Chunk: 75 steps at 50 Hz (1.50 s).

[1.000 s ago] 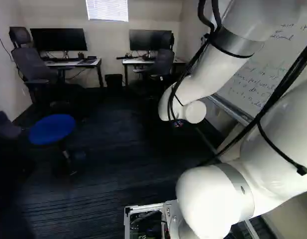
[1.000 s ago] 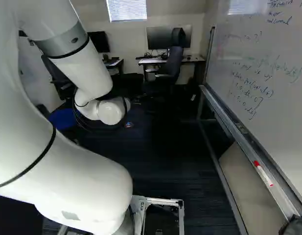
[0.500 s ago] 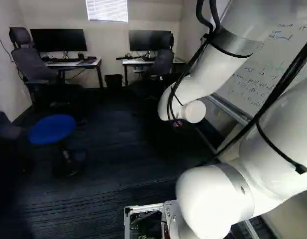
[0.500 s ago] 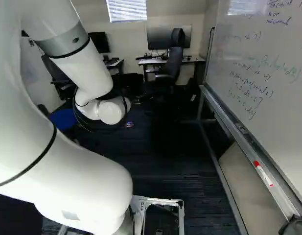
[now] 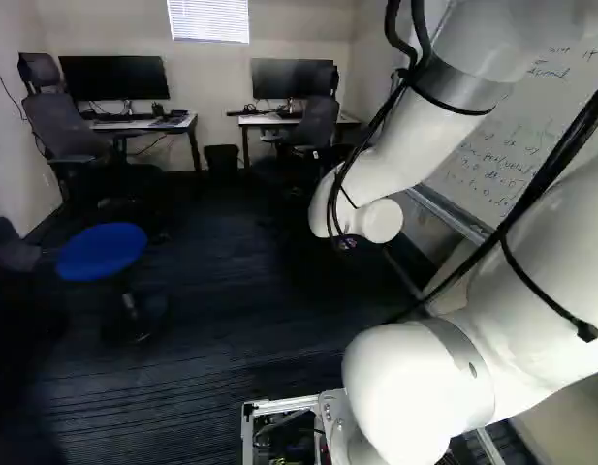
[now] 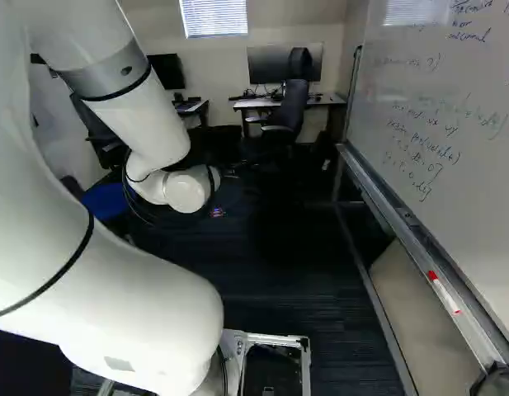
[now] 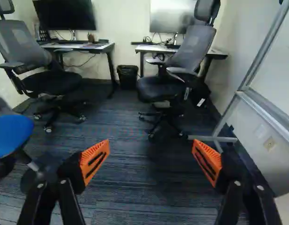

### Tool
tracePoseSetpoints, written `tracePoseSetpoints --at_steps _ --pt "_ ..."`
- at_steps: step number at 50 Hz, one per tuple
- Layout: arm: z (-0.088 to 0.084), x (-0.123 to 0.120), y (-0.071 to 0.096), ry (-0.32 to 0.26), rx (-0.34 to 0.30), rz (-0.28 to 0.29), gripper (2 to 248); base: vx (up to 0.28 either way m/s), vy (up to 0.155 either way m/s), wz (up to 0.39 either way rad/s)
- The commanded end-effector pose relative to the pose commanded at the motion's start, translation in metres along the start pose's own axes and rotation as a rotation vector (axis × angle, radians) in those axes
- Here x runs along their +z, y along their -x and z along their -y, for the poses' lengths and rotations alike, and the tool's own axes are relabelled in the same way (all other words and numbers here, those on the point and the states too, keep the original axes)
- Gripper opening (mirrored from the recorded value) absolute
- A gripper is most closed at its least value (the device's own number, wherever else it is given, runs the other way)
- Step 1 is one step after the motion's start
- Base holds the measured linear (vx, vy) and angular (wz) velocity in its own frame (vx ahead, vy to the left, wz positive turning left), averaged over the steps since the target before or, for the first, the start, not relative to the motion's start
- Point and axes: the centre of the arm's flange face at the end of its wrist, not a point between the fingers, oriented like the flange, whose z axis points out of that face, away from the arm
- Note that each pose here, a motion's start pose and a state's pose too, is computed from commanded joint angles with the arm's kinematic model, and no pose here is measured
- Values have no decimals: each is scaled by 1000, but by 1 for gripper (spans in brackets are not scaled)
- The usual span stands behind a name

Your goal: Open the door and move inside

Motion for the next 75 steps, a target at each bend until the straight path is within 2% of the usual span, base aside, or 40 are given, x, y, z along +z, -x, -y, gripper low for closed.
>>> tracePoseSetpoints --at_steps 40,56,75 --pt "-9 -42 49 72 52 21 247 0 0 0" --pt "-10 -50 59 87 62 26 247 0 0 0" --pt "-10 -52 61 89 63 26 247 0 0 0"
